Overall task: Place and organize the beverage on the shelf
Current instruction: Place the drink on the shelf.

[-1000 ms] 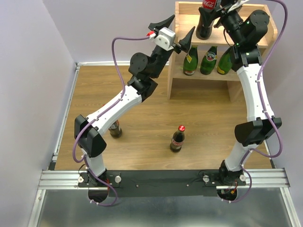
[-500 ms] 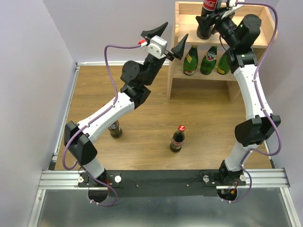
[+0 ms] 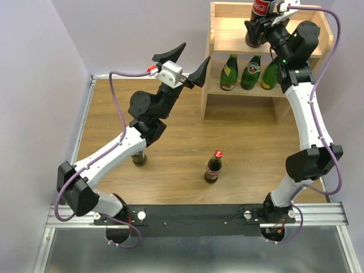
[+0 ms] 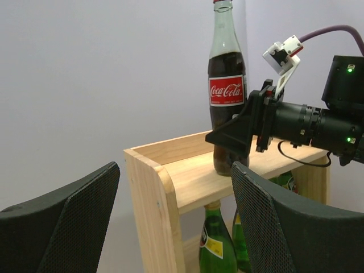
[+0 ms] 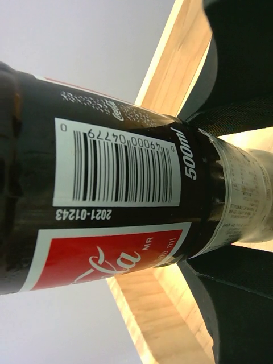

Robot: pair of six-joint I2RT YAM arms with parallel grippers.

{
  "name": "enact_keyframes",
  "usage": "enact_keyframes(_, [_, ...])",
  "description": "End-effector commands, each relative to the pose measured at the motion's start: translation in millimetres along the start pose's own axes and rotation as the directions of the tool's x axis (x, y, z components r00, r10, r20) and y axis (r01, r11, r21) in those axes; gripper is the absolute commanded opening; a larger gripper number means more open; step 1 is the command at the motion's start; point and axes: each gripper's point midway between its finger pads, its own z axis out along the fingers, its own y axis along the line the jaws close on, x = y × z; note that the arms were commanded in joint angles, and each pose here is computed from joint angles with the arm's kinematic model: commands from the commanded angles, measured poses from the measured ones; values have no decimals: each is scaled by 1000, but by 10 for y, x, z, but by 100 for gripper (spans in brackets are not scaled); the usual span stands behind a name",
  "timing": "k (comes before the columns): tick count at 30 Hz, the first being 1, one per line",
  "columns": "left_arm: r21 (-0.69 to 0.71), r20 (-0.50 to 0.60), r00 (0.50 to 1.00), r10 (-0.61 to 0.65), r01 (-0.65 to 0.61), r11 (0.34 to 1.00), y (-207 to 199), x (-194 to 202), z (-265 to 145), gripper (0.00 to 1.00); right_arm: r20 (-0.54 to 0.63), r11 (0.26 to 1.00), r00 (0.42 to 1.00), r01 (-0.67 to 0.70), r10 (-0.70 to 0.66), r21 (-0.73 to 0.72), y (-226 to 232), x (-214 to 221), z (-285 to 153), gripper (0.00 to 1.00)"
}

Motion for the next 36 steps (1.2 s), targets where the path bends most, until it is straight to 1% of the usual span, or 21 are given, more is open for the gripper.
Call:
enact_keyframes(1, [-46, 41, 999, -11, 13, 999, 114, -226, -148, 87, -33, 993, 999, 24, -20, 113, -385, 14, -207, 50])
enact_keyframes(4, [-47, 38, 999, -14, 16, 999, 125, -242, -232, 87, -37, 990, 999, 9, -4, 142, -545, 13, -315, 50])
enact_keyframes(5, [-46, 36, 999, -17, 18, 999, 120, -243, -249, 87, -43, 986, 999, 11, -4, 165, -668, 28, -376, 50])
enact_keyframes(11, [-36, 28, 999, -43, 44, 998, 105, -243, -381, 87, -54, 971, 998, 4, 9, 238, -1076, 33, -651, 50])
enact_keyframes(23, [-28, 30, 997, -67, 68, 997, 113, -303, -575, 87, -100, 942, 995, 30, 4, 334, -1508, 178, -957, 51])
enact_keyframes(29, [-32, 25, 997, -71, 72, 997, 126, -305, -650, 87, -101, 939, 995, 26, 10, 344, -1624, 224, -936, 52])
enact_keyframes(36, [-33, 31, 997, -76, 77, 996, 135, -345, -696, 87, -102, 943, 994, 12, 23, 332, -1708, 332, -804, 52])
